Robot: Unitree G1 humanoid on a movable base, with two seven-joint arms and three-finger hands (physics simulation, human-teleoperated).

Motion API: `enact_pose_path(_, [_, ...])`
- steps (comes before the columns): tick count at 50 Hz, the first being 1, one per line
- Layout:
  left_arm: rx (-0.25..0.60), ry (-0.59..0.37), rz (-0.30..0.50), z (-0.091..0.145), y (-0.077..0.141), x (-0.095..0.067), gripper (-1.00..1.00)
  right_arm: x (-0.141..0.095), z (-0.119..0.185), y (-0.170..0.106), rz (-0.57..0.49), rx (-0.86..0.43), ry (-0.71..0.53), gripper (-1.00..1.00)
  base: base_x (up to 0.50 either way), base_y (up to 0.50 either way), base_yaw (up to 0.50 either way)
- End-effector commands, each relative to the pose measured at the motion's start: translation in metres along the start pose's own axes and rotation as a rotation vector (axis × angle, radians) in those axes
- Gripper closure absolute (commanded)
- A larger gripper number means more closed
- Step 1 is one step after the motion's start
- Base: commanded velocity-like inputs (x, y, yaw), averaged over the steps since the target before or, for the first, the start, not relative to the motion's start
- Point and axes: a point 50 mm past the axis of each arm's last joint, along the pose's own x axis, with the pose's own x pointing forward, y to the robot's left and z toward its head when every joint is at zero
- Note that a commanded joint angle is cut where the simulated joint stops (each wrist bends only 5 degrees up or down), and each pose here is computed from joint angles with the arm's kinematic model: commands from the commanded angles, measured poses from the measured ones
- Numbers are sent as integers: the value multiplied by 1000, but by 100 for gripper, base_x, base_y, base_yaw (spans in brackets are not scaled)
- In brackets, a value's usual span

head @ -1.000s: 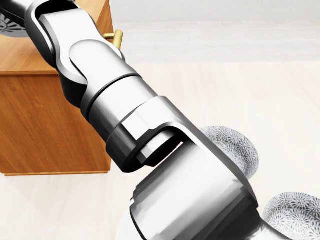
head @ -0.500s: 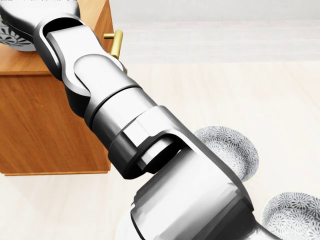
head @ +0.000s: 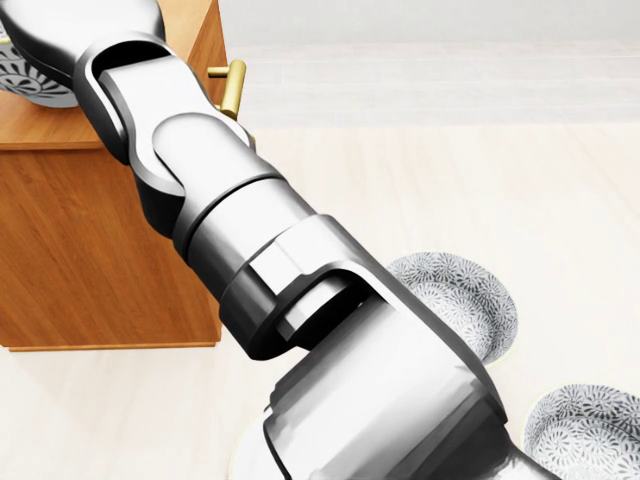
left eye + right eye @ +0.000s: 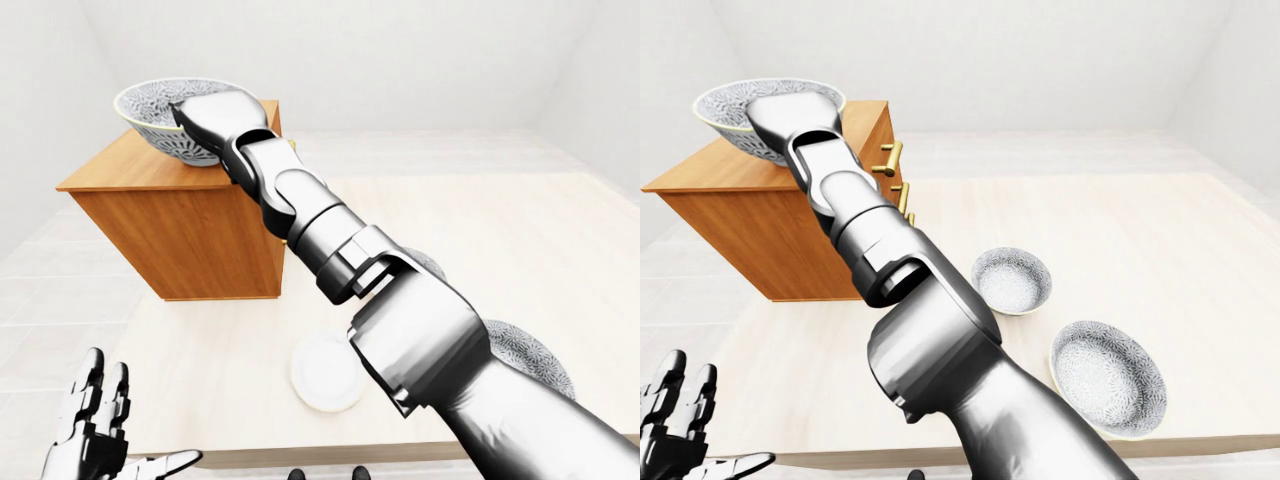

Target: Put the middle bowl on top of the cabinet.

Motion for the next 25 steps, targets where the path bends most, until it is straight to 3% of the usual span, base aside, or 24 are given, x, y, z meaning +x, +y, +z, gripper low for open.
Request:
enact_pose_path(1, [-1, 7, -1, -2, -1, 1, -100, 0, 0, -5, -29, 122, -5, 79, 0, 0, 0])
enact_pose_path(6, [3, 8, -2, -1, -1, 1, -100, 0, -1, -5, -30, 121, -1, 54, 0, 0, 0])
enact_pose_path(25, [5, 1, 0, 1, -1, 0, -100, 0, -3, -3, -24, 113, 3, 18, 0, 0, 0])
